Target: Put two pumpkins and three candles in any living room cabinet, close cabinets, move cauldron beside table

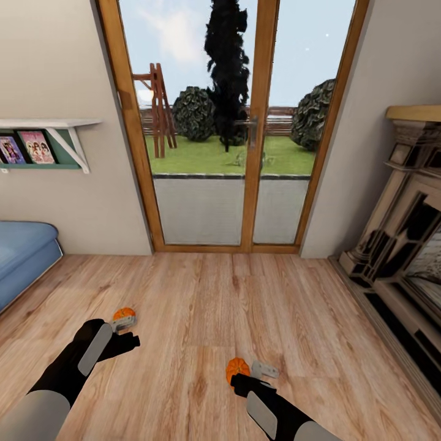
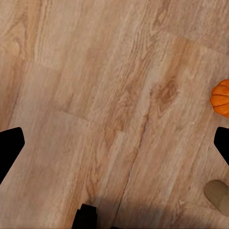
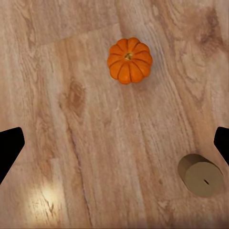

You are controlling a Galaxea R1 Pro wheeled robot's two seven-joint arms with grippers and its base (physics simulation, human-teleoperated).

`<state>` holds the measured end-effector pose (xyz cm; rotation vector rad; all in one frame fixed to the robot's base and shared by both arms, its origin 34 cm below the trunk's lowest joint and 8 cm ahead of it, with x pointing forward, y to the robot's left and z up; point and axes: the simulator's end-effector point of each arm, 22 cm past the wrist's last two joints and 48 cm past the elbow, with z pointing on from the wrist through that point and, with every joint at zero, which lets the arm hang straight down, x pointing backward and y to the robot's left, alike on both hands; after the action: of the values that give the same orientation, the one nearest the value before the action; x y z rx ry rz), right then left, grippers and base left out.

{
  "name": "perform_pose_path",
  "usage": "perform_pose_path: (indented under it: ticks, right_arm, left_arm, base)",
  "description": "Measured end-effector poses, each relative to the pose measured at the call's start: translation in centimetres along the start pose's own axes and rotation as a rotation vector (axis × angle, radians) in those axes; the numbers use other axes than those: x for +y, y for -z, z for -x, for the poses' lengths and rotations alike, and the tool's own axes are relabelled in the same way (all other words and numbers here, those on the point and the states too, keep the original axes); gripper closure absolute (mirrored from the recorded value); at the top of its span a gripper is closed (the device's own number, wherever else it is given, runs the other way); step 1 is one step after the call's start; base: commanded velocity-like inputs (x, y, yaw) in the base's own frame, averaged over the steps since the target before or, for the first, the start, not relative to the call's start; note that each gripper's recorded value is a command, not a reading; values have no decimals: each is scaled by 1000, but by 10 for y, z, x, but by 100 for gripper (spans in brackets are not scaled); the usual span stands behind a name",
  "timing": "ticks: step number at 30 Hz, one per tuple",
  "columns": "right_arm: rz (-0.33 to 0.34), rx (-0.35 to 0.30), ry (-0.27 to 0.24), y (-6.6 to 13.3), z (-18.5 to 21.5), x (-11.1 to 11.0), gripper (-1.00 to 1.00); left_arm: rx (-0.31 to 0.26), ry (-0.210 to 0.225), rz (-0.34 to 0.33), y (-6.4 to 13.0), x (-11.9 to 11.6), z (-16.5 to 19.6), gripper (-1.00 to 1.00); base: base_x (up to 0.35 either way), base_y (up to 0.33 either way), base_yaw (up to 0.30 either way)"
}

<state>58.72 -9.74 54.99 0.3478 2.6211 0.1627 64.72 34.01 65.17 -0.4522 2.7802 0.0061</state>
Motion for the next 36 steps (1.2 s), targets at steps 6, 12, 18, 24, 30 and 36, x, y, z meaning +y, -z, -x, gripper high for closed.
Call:
perform_pose_path:
  ticks: [6, 12, 18, 24, 30, 36]
  right_arm:
    - [-5, 8, -4, -9, -6, -5, -100]
    - [-33, 50, 4, -20, -27, -20, -100]
    - [-70, 115, 14, -31, -55, -39, -100]
    - [-83, 119, 11, -41, -64, -47, -100]
    - [-110, 106, 6, -51, -74, -62, -100]
    - [-120, 97, 3, -61, -79, -69, -100]
  left_arm:
    - [-4, -21, -26, 0, -13, 1, -100]
    - [-41, -26, -59, 4, -25, 11, -100]
    - [-60, 30, -183, 11, -49, 17, -100]
    - [-68, 47, -211, 6, -47, 16, -100]
    - [-125, 42, -262, 19, -46, 21, -100]
    - [-184, 30, -342, 38, -62, 21, -100]
  base:
    - [0, 0, 0]
    - [0, 0, 0]
    - [0, 0, 0]
    - [0, 0, 0]
    - [0, 0, 0]
    - [0, 0, 0]
